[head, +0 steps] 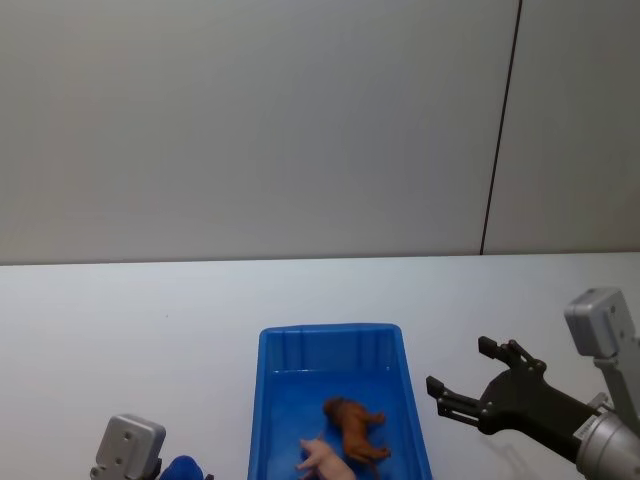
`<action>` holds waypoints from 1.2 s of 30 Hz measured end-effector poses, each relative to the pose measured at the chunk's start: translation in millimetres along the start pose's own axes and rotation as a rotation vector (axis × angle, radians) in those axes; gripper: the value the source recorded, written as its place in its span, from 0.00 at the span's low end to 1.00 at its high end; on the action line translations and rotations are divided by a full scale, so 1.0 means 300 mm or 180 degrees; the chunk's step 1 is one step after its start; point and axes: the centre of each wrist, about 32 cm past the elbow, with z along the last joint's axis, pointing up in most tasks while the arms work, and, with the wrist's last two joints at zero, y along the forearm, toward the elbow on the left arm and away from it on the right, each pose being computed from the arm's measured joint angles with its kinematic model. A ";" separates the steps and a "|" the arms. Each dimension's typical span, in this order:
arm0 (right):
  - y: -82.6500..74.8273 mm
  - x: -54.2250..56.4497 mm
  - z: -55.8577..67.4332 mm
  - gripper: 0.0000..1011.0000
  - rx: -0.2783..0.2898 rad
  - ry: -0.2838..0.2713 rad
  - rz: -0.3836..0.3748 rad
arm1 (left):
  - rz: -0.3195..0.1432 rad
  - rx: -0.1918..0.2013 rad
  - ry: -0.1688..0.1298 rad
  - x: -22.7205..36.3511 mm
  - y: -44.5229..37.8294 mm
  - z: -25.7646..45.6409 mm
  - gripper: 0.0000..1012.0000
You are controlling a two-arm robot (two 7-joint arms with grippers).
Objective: Pick up the two dolls from the table and place them into the box.
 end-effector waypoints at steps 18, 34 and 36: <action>0.000 0.000 0.000 0.99 -0.0001 0.0000 0.0000 | -0.0038 -0.0228 -0.0160 0.017 -0.028 0.076 0.49; 0.000 0.000 0.000 0.99 -0.0001 0.0000 0.0000 | -0.0414 -0.0867 -0.0430 -0.037 -0.127 0.269 0.44; 0.000 0.000 0.000 0.99 -0.0001 0.0000 0.0000 | -0.0487 -0.0944 -0.0460 -0.053 -0.145 0.294 0.48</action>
